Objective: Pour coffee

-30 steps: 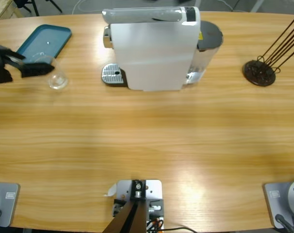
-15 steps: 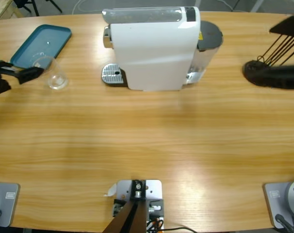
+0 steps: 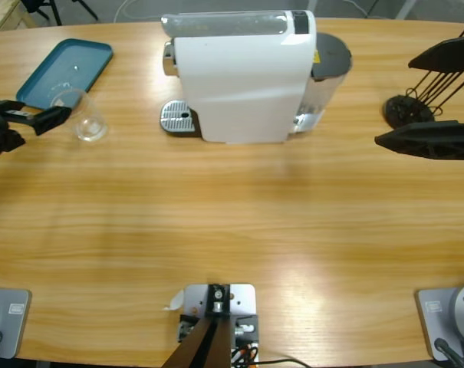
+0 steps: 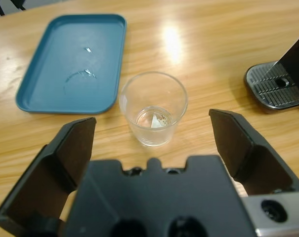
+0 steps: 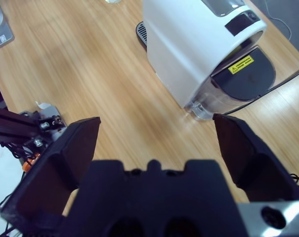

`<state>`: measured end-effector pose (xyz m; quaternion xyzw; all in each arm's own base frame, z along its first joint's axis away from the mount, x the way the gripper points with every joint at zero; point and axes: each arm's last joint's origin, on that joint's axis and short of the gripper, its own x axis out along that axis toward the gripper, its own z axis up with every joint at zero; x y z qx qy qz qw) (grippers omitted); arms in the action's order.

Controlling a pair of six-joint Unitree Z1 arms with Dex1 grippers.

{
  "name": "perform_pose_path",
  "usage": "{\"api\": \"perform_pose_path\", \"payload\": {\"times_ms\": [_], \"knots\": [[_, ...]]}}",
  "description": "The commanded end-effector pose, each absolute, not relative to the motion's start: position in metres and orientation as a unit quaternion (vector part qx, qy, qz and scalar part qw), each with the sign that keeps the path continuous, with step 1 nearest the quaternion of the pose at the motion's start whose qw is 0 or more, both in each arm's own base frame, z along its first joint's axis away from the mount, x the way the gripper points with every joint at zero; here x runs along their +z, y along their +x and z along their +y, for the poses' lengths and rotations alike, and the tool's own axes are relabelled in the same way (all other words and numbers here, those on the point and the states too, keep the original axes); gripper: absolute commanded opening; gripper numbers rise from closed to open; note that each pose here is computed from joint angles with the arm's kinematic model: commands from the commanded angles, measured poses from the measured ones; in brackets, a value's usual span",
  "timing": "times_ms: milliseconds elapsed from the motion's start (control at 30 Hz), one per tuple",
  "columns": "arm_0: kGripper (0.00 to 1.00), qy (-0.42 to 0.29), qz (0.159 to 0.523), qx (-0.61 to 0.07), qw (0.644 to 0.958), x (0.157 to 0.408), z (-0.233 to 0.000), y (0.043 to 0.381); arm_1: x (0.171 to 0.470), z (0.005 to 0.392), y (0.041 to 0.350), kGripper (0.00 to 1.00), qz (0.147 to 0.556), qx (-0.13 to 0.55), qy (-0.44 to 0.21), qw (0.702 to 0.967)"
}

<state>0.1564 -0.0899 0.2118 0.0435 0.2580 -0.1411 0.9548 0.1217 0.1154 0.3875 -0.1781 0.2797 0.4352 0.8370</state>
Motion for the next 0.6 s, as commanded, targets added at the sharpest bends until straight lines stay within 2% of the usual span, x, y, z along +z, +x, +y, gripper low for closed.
{"api": "perform_pose_path", "payload": {"times_ms": [33,400,533,600], "knots": [[0.987,0.053,0.296,-0.136,0.944,0.176,-0.102,0.177,0.367,0.116,0.124,0.996,0.31,0.435,-0.171,0.828],[0.974,0.054,0.295,-0.113,0.947,0.153,-0.107,0.193,0.359,0.116,0.123,0.996,0.314,0.434,-0.167,0.828],[0.825,0.05,0.299,-0.101,0.948,0.146,-0.102,0.196,0.359,0.116,0.124,0.996,0.313,0.435,-0.166,0.828],[0.807,0.048,0.294,-0.101,0.949,0.144,-0.103,0.198,0.359,0.116,0.124,0.996,0.313,0.436,-0.165,0.828]]}}
